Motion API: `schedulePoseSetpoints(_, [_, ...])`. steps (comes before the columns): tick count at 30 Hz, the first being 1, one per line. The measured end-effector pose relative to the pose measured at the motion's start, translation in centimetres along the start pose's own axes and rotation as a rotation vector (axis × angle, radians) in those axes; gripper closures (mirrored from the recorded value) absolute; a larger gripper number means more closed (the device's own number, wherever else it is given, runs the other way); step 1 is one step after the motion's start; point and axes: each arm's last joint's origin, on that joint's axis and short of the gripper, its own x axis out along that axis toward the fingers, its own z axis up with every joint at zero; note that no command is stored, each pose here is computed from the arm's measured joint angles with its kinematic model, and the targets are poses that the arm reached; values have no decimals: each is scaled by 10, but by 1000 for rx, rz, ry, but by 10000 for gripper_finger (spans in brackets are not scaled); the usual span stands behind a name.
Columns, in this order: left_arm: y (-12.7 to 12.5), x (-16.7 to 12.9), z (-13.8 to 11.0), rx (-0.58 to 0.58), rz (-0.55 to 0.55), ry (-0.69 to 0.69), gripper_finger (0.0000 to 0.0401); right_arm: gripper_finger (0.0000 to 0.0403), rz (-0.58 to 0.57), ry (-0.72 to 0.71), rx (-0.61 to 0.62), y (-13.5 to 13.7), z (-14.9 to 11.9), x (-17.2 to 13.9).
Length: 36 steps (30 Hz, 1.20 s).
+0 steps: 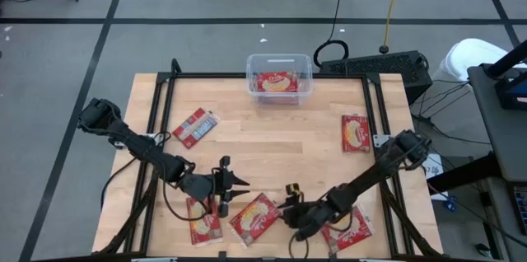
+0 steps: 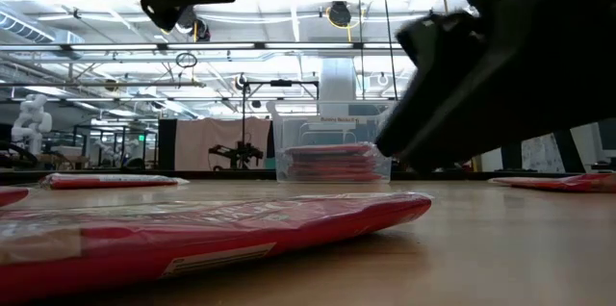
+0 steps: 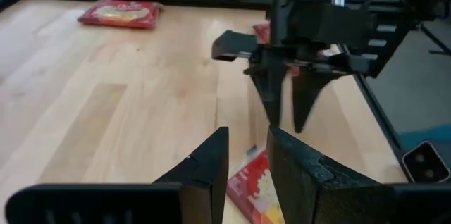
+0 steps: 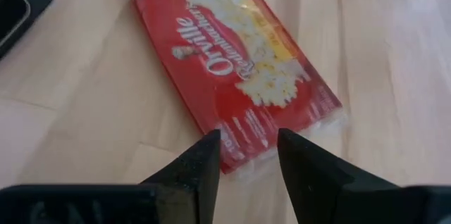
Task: Sort popcorn bags into baskets
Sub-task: Put the popcorn bags into the transparent bin
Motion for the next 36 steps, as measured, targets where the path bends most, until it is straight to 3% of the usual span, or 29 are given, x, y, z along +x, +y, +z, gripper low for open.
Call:
schedulePoseSetpoints(14, [3,1,-2,3,23,22,300,199,0,29,-121,12,-3,-2])
schedulePoseSetpoints(21, [3,1,-1,-1,21,17,300,193,-16,-16,-151,6,-17,3])
schedulePoseSetpoints(28, [3,1,-1,-3,21,16,300,237,3,-64,-163,-5,-36,7])
schedulePoseSetpoints(36, [4,1,-1,-35,34,13,300,353,-4,-128,-150,-19,-36,12])
